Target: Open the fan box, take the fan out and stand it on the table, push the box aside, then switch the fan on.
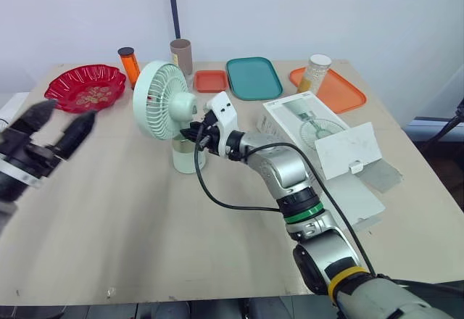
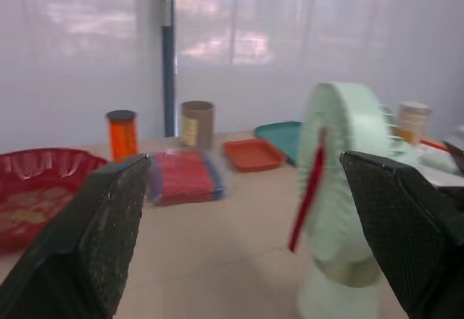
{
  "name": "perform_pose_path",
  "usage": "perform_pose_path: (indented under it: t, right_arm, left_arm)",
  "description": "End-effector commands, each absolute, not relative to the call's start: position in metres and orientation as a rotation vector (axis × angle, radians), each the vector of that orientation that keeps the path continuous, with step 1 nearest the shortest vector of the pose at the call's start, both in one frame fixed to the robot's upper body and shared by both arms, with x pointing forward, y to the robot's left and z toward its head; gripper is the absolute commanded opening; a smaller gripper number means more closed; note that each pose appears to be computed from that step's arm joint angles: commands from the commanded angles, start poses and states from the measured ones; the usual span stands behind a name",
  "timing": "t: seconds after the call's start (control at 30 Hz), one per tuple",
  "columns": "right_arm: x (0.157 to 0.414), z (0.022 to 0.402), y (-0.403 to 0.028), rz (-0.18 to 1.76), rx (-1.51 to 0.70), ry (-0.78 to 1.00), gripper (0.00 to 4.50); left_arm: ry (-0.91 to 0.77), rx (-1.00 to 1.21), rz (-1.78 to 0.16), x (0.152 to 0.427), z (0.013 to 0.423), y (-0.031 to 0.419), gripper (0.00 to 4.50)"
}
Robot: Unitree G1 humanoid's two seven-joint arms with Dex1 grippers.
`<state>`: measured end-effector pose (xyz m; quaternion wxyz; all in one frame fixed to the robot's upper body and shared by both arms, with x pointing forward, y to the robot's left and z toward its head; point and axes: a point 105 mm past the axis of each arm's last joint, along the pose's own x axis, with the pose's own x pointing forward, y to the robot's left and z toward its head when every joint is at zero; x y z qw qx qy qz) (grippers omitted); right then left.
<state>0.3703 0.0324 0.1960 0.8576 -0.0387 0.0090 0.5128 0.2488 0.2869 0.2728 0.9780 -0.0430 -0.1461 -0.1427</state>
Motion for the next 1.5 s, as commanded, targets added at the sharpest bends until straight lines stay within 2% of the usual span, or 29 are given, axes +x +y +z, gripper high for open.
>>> perform_pose_path:
  t: [0.03, 0.1, 0.23, 0.33, 0.4, 0.43, 0.47, 0.6, 0.8, 1.17, 1.5]
  right_arm:
    - [0.343, 0.239, 0.016, 1.213, -0.048, -0.160, 0.38]
    - [0.329, 0.240, 0.003, 1.277, -0.052, -0.179, 0.38]
    - [0.306, 0.238, -0.022, 1.348, -0.074, -0.186, 0.38]
    - [0.293, 0.236, -0.035, 1.372, -0.079, -0.176, 0.38]
    - [0.287, 0.232, -0.043, 1.382, -0.095, -0.169, 0.38]
    - [0.285, 0.229, -0.045, 1.381, -0.102, -0.164, 0.38]
    - [0.285, 0.227, -0.047, 1.378, -0.105, -0.158, 0.38]
    - [0.275, 0.219, -0.050, 1.399, -0.102, -0.160, 0.38]
    - [0.263, 0.198, -0.045, 1.462, -0.152, -0.156, 0.38]
    - [0.271, 0.175, -0.041, 1.445, -0.162, -0.126, 0.38]
    - [0.266, 0.167, -0.041, 1.459, -0.161, -0.102, 0.38]
  left_arm:
    - [-0.258, -0.045, -0.389, 0.245, 0.267, 0.281, 4.07]
    - [-0.220, -0.065, -0.464, 0.246, 0.256, 0.273, 3.76]
    - [-0.157, -0.087, -0.582, 0.248, 0.236, 0.258, 2.21]
    - [-0.119, -0.086, -0.657, 0.250, 0.224, 0.249, 1.31]
    - [-0.084, -0.066, -0.722, 0.250, 0.214, 0.239, 0.46]
    - [-0.065, -0.053, -0.757, 0.250, 0.208, 0.233, 0.15]
    - [-0.049, -0.042, -0.789, 0.250, 0.203, 0.228, 0.04]
    - [0.001, 0.004, -0.912, 0.256, 0.179, 0.202, 0.04]
    - [0.029, 0.028, -0.976, 0.269, 0.158, 0.181, 0.04]
    - [0.058, 0.049, -1.098, 0.277, 0.128, 0.144, 0.04]
    - [0.059, 0.042, -1.117, 0.279, 0.119, 0.130, 0.04]
